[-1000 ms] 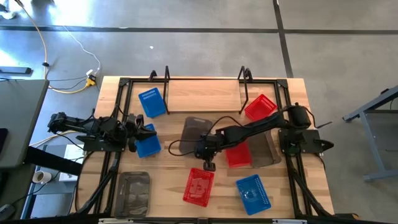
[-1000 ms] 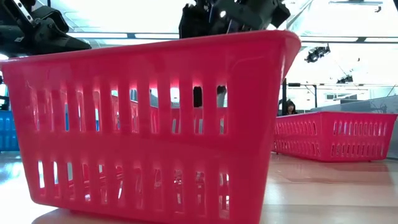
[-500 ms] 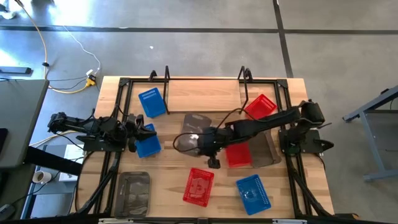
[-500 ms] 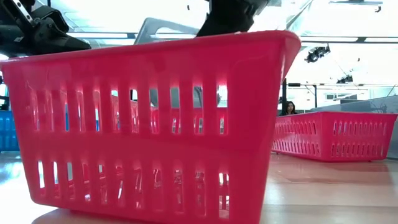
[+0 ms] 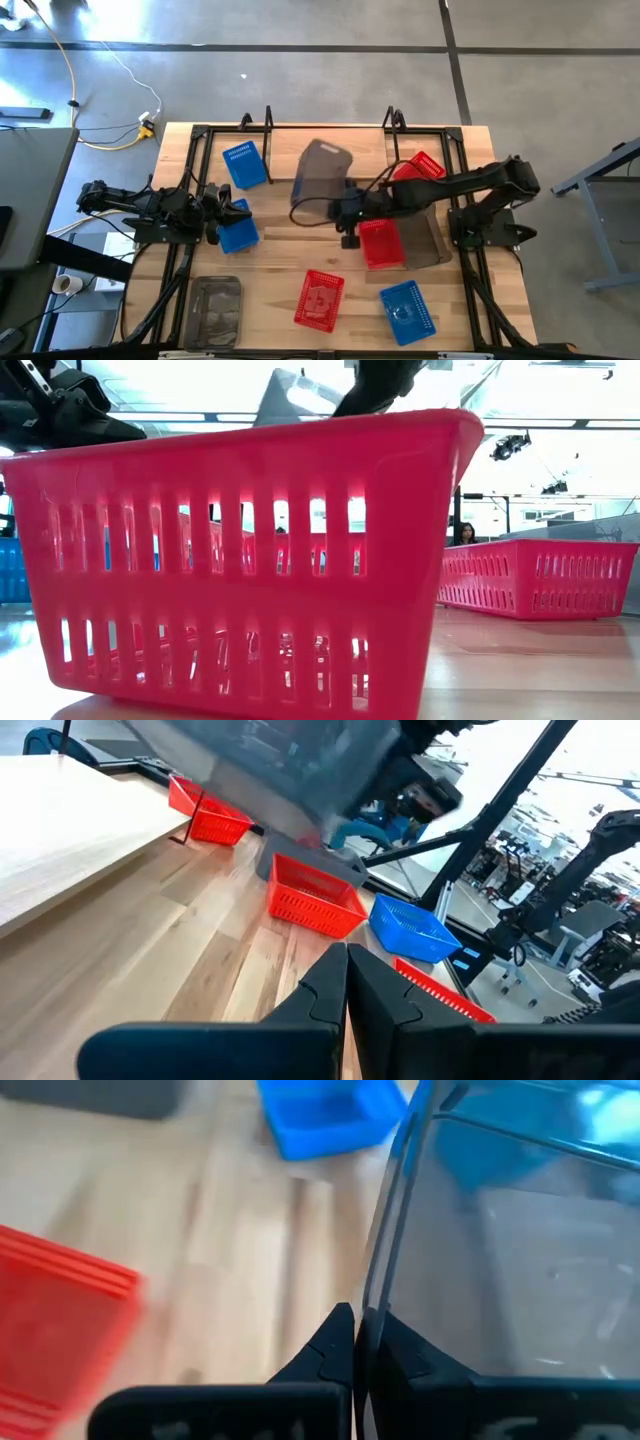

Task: Stack baskets on shelf by color
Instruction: Put the middle black bin on the shelf

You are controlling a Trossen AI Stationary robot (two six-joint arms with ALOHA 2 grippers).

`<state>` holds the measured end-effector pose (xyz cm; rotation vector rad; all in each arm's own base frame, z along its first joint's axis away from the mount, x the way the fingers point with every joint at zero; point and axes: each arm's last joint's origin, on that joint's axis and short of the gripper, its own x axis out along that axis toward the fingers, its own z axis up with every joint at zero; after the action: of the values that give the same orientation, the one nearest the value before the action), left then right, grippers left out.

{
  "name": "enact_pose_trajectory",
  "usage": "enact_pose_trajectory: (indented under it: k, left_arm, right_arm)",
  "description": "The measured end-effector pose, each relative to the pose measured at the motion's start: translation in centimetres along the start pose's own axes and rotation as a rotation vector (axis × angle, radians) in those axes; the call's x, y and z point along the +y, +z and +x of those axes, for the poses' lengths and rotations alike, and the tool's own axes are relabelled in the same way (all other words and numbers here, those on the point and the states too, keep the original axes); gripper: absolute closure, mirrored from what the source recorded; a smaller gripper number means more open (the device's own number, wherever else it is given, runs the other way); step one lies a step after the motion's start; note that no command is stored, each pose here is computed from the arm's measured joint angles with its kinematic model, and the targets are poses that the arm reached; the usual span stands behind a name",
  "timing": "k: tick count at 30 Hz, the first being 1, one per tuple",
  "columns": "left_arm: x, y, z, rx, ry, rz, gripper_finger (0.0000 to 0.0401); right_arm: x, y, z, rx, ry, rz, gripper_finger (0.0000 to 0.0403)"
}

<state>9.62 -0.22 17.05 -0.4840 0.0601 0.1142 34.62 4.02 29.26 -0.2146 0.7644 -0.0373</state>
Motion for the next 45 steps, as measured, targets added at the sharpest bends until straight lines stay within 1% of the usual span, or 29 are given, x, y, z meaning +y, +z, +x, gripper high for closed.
enact_pose_trajectory:
  k: [5,13,16,18,21,25,29,33,40,45]
  left_arm:
    - [0.0,0.0,0.0,0.000,0.000,0.000,0.0401]
    - [0.0,0.0,0.0,0.000,-0.002,0.000,0.0401]
    - [0.0,0.0,0.0,0.000,-0.001,0.000,0.0401]
    - [0.0,0.0,0.0,0.001,-0.001,0.000,0.0401]
    - [0.0,0.0,0.0,0.001,-0.001,0.000,0.0401]
    - [0.0,0.0,0.0,0.000,-0.001,0.000,0.0401]
    - [0.0,0.0,0.0,0.000,0.000,0.000,0.0401]
    - [0.0,0.0,0.0,-0.001,0.001,0.000,0.0401]
    - [0.0,0.0,0.0,-0.001,0.001,0.000,0.0401]
    - [0.0,0.0,0.0,-0.001,0.001,0.000,0.0401]
  right_arm:
    - [-1.9,-0.5,-1.2,0.051,-0.106,-0.097,0.0403]
    - [-5.9,-2.5,-1.2,0.224,-0.116,-0.251,0.0403]
    - [-7.6,-3.1,-1.0,0.242,-0.066,-0.263,0.0403]
    - [-8.8,-3.5,-1.0,0.236,-0.046,-0.245,0.0403]
    - [-10.7,-4.1,-1.0,0.249,-0.062,-0.213,0.0403]
    - [-12.3,-4.7,-0.7,0.259,-0.061,-0.213,0.0403]
    - [-12.9,-5.4,0.6,0.280,-0.015,-0.195,0.0403]
    - [-12.8,-5.9,2.0,0.321,0.003,-0.221,0.0403]
    - [-12.7,-6.8,4.2,0.376,0.037,-0.225,0.0403]
    - [-12.6,-7.1,5.3,0.391,0.040,-0.231,0.0403]
